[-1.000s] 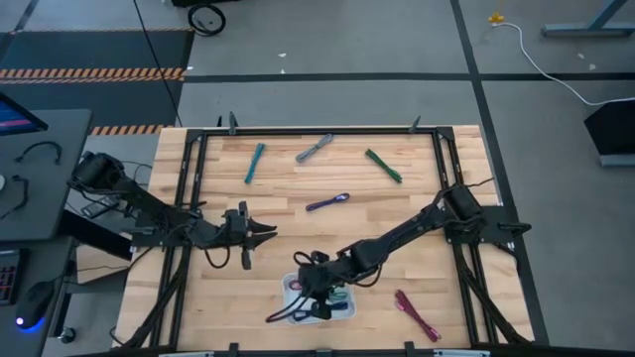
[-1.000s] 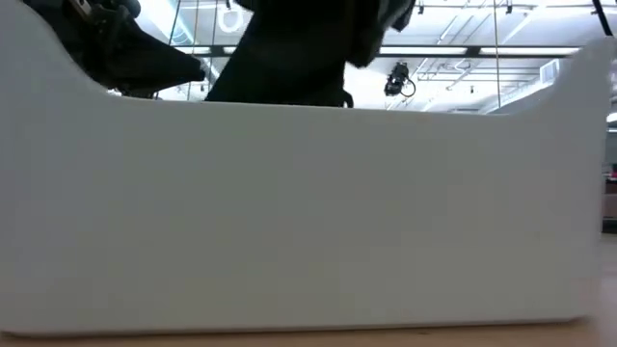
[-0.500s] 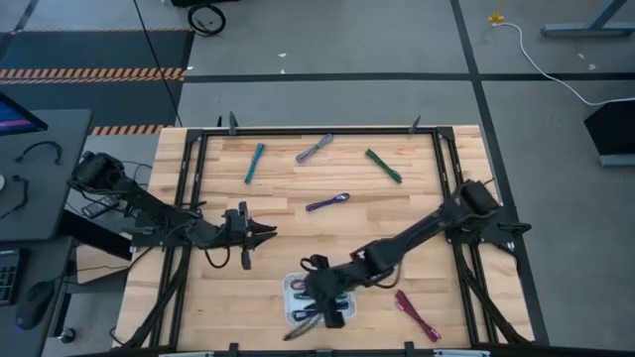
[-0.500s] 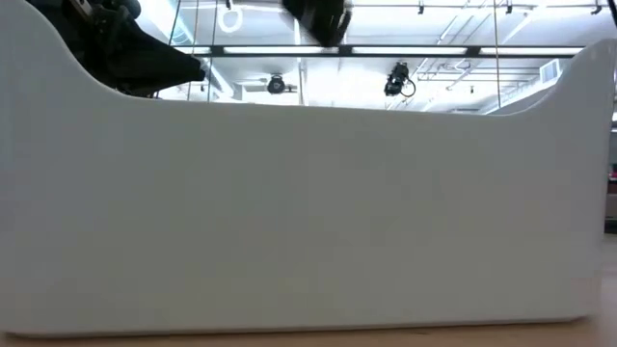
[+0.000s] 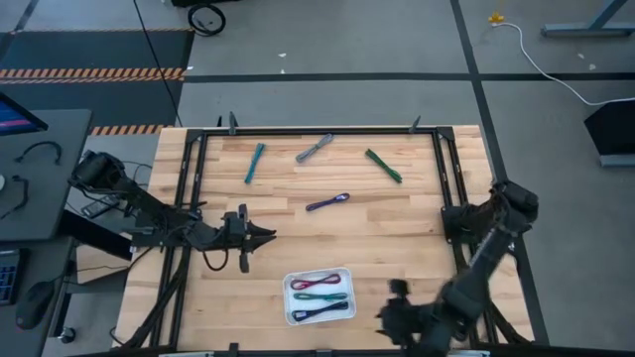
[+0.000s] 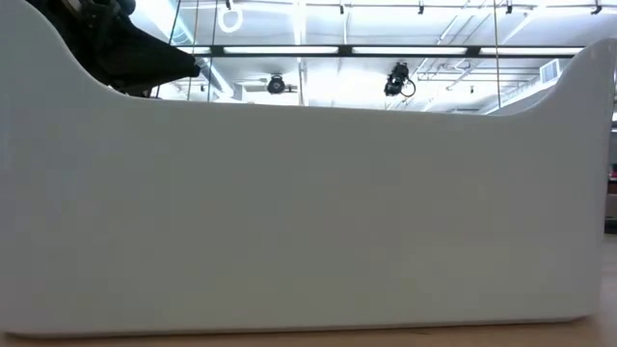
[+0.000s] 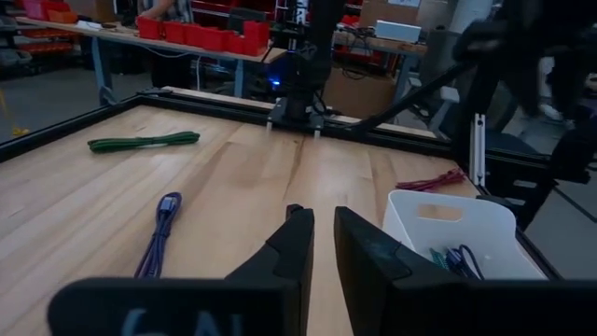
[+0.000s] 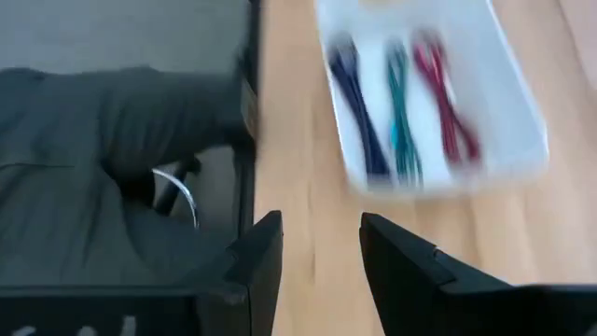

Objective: Pick and place USB-C Cables
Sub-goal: Put the pink USB cable into the white bin

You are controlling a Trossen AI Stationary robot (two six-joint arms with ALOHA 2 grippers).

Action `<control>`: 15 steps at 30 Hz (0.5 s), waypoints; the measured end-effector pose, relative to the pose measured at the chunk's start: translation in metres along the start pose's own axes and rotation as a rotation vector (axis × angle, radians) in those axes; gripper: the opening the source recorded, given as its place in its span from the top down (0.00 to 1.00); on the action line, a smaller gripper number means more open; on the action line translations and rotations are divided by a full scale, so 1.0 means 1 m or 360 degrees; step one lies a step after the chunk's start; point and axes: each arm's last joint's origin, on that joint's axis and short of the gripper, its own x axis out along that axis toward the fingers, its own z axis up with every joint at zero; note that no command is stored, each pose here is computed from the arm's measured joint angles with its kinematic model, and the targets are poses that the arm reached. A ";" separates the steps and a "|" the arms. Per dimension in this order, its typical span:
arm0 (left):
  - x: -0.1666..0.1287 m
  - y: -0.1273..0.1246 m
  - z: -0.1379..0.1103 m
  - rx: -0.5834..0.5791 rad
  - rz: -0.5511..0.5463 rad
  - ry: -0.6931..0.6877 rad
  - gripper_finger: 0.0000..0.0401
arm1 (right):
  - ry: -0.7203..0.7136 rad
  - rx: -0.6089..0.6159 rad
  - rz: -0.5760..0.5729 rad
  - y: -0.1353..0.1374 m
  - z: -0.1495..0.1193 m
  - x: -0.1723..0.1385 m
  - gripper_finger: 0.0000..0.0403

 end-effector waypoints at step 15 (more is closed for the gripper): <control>0.000 0.000 0.000 0.0002 0.0002 -0.0001 0.87 | 0.0456 0.0835 -0.0469 -0.001 -0.114 0.024 0.48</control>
